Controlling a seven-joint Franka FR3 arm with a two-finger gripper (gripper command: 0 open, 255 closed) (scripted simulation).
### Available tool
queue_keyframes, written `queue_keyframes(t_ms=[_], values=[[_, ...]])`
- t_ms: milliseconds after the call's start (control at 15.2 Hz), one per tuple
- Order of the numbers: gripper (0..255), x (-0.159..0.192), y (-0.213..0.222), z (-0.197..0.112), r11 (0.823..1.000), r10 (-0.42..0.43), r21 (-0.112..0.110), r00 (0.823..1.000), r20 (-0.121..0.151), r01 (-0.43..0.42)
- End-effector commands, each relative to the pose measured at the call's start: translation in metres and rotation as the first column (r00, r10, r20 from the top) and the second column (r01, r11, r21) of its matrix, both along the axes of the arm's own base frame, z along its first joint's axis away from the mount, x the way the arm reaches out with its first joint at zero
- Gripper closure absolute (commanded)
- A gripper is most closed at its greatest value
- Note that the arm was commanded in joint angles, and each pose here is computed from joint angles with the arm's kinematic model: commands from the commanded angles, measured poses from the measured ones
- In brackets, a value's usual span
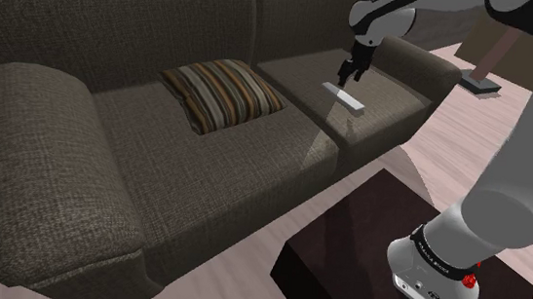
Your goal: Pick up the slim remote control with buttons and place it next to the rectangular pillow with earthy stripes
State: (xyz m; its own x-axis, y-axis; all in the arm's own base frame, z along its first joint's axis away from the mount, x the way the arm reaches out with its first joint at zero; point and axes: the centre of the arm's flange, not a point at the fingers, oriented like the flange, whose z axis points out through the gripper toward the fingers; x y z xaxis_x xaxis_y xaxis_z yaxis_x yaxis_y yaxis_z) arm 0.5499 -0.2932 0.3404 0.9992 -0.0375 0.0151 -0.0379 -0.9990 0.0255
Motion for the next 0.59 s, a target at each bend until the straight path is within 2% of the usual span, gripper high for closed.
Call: queue_keyframes(t_ms=[0,198,528], values=[[0,0.011,-0.016,-0.019,1.0,0.001,0.008,1.0,-0.005,-0.001],[0,0.028,-0.036,-0.043,1.0,0.002,0.018,1.0,-0.012,-0.001],[0,0.029,-0.037,-0.07,1.0,0.002,0.018,1.0,-0.012,-0.001]])
